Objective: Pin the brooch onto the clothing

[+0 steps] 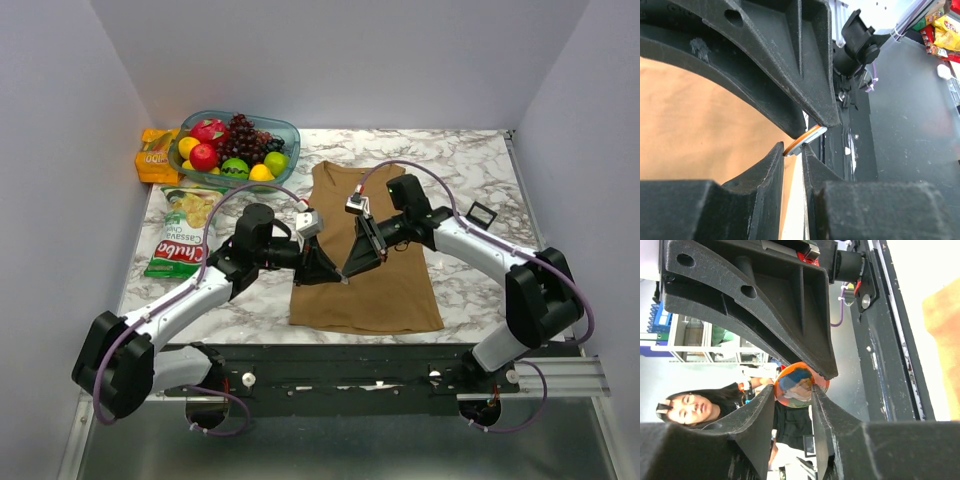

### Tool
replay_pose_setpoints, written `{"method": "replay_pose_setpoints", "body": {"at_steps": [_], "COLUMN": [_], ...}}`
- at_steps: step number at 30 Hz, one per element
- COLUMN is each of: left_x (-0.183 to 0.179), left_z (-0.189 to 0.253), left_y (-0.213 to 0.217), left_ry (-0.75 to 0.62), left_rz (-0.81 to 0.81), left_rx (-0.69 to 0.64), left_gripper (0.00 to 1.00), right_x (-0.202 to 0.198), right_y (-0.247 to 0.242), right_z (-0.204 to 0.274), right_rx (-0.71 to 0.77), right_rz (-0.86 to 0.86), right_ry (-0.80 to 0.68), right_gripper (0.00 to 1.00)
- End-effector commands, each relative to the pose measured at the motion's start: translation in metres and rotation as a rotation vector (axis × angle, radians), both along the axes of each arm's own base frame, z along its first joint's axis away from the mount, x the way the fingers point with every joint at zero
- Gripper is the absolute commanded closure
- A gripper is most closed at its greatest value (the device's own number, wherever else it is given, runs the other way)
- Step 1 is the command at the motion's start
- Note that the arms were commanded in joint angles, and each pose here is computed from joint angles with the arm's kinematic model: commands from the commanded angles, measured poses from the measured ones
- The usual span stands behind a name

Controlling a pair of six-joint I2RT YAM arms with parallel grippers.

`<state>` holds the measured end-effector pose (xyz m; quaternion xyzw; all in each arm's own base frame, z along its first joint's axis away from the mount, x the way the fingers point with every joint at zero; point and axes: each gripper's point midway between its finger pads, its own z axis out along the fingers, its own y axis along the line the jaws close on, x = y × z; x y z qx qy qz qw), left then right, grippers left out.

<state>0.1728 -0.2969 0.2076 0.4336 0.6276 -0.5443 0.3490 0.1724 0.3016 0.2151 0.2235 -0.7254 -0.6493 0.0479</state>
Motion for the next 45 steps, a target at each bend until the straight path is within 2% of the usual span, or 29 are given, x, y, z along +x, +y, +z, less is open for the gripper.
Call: {"method": "replay_pose_setpoints", "body": {"at_steps": [1,6,15,17,22,30,39,45], "left_x": [0.014,0.023,0.043,0.046,0.045,0.043,0.039,0.035], "left_z": [0.021,0.005,-0.027,-0.031,-0.044,-0.063,-0.066,-0.067], "left_y": [-0.010,-0.013,-0.009,-0.010,-0.008,-0.003,-0.004,-0.005], "left_ry": [-0.053,0.009,0.070,0.079,0.121,0.188,0.210,0.213], "left_rz": [0.018,0.053,0.150,0.156,0.150,0.126,0.095,0.075], "left_rx": [-0.041,0.016,0.153,0.169,0.221,0.331,0.356,0.360], "left_gripper": [0.89,1.00,1.00,1.00,1.00,1.00,1.00,1.00], "right_x": [0.011,0.020,0.035,0.038,0.045,0.059,0.055,0.056], "right_y": [0.002,0.003,-0.008,-0.011,-0.019,-0.036,-0.035,-0.028], "right_z": [-0.038,-0.058,-0.069,-0.076,-0.084,-0.068,-0.061,-0.062], "right_rx": [-0.067,-0.113,-0.177,-0.204,-0.256,-0.311,-0.317,-0.309], "right_rz": [-0.042,-0.074,-0.170,-0.192,-0.247,-0.375,-0.421,-0.425], "right_ry": [-0.016,-0.033,-0.161,-0.191,-0.274,-0.518,-0.640,-0.655], "right_gripper": [0.58,0.49,0.29,0.28,0.27,0.27,0.38,0.45]}}
